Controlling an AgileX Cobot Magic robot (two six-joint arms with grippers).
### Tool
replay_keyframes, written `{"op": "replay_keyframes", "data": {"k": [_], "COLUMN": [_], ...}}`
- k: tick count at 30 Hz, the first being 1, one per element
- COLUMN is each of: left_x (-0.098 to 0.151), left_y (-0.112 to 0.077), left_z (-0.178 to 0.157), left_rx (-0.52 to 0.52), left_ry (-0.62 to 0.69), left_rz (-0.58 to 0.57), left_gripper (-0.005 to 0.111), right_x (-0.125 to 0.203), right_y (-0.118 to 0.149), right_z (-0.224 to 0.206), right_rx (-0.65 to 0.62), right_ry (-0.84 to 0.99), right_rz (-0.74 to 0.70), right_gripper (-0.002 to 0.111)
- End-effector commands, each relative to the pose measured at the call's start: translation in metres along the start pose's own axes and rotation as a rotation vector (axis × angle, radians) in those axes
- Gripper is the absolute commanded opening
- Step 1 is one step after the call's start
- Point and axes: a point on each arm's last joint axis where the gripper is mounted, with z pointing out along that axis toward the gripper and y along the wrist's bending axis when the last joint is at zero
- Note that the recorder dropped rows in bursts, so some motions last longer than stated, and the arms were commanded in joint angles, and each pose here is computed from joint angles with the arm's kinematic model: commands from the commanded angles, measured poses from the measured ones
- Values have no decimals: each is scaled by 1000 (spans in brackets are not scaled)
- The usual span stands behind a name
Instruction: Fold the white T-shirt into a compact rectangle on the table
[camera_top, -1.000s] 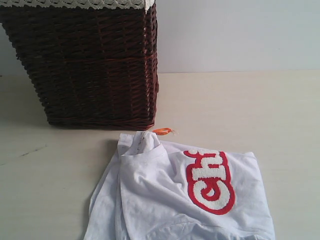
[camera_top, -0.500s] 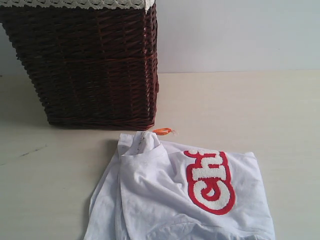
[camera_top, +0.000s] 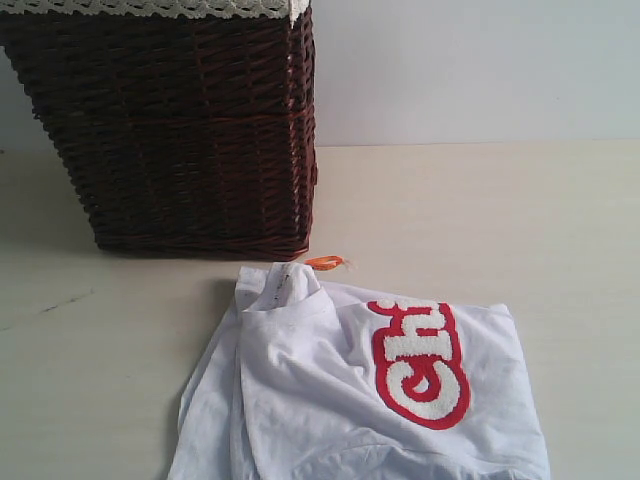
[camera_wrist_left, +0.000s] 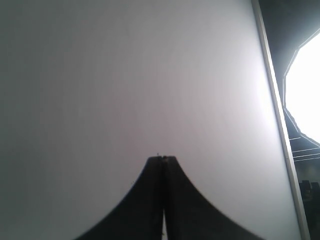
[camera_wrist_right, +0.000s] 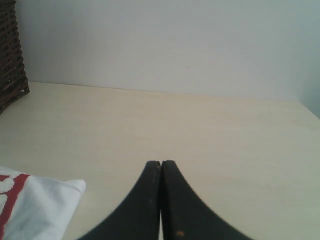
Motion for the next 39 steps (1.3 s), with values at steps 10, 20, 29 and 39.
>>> {"op": "replay_keyframes", "data": {"k": [10, 20, 29, 39], "left_x": [1, 1, 1, 72], "left_y": [0, 0, 0, 1], "left_z": [-1, -1, -2, -15], "left_rx": [1, 1, 4, -159], "left_ry": [6, 6, 10, 190], "left_rz": [-3, -3, -1, 93], "left_gripper": [0, 0, 0, 0], "right_x": [1, 1, 1, 1], "right_y": [0, 0, 0, 0], "right_z": [0, 0, 0, 0], "right_rx": [3, 3, 3, 3], "right_ry": [-3, -3, -3, -3], "right_rz": [-5, -3, -3, -1], "right_gripper": [0, 0, 0, 0]}}
